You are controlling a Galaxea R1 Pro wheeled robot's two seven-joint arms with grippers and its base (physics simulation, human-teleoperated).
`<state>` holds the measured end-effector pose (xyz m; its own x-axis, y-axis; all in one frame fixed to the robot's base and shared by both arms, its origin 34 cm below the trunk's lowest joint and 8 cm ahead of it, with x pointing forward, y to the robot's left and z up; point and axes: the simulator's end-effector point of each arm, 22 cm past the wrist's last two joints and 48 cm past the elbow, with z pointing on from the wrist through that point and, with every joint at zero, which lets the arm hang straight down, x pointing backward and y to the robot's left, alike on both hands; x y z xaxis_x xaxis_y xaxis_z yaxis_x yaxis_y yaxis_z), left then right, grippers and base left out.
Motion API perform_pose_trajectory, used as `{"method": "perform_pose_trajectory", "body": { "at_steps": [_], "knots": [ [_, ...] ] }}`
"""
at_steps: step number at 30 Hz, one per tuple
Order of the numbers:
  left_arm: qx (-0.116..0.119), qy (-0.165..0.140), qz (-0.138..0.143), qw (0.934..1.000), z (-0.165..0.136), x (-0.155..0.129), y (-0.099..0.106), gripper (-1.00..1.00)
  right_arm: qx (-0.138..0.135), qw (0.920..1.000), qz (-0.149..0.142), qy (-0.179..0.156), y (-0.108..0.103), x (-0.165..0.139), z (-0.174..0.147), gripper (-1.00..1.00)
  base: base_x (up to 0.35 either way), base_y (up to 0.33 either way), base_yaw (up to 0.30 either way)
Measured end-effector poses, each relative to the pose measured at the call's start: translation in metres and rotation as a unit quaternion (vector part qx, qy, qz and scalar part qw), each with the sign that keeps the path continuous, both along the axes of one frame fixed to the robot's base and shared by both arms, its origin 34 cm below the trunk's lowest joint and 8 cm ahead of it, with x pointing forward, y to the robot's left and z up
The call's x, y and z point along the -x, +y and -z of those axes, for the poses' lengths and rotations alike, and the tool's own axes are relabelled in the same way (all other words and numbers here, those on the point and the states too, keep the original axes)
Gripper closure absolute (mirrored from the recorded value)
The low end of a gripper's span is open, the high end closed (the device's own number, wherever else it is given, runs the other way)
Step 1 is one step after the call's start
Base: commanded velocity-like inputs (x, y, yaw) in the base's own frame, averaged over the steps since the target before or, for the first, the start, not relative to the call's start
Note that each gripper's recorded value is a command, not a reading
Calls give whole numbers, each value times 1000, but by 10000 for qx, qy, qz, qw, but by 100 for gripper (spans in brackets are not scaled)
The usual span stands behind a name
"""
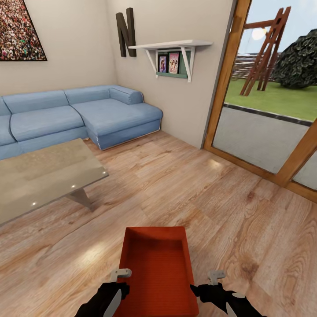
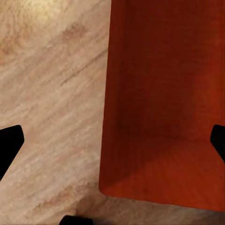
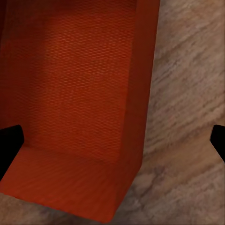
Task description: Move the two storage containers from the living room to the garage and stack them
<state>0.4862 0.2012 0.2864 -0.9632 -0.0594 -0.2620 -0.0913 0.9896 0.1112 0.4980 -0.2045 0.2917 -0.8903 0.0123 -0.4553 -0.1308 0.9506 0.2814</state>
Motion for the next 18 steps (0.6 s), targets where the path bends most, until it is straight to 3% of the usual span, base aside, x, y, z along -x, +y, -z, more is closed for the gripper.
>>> {"method": "perform_pose_trajectory", "body": {
  "at_steps": [18],
  "knots": [
    [19,1,2,10000,0,0,-2,-100,-52,10000,-25,23,6,2,0,-100,0,0,0]
  ]
}}
